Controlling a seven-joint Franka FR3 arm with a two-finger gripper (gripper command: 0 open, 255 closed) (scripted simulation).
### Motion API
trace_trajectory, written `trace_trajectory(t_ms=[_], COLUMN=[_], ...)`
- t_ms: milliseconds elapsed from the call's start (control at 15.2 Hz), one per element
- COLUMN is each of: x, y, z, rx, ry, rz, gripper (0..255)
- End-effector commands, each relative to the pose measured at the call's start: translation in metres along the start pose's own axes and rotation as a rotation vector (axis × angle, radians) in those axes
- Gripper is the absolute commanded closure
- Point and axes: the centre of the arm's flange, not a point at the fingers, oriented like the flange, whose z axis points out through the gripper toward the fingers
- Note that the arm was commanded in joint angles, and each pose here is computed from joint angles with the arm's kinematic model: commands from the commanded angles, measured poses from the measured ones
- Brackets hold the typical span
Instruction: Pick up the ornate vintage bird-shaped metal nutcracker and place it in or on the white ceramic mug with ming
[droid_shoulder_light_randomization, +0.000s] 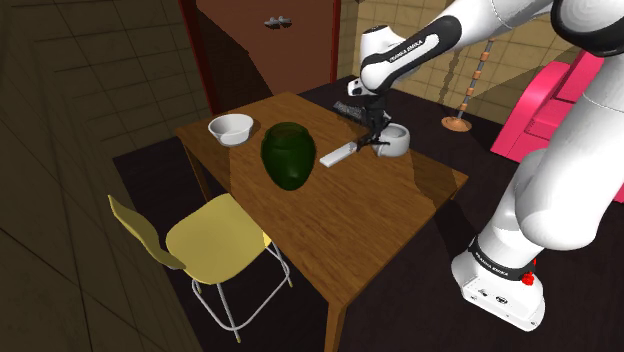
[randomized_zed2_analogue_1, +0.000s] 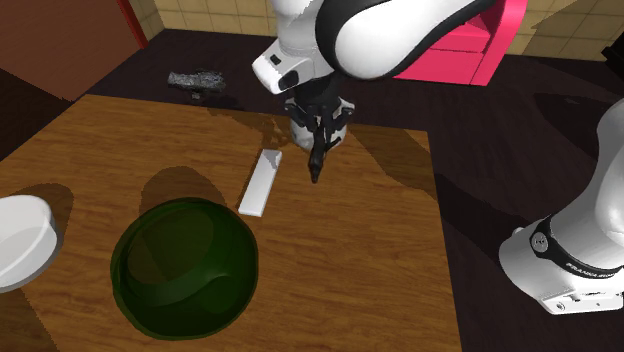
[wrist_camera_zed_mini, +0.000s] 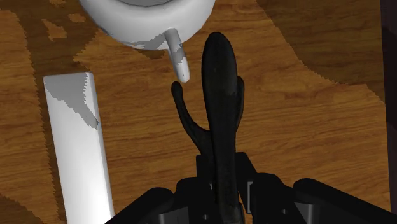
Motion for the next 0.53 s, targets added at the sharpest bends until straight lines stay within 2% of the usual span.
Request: trace_trajectory(t_ms=[0, 462], x=[-0.001, -0.006], y=[-0.002, -0.005], z=[-0.010, -0.043], rx=[0.000, 0.000], ry=[0.000, 0.000], rz=[0.000, 0.000], gripper=[255, 255])
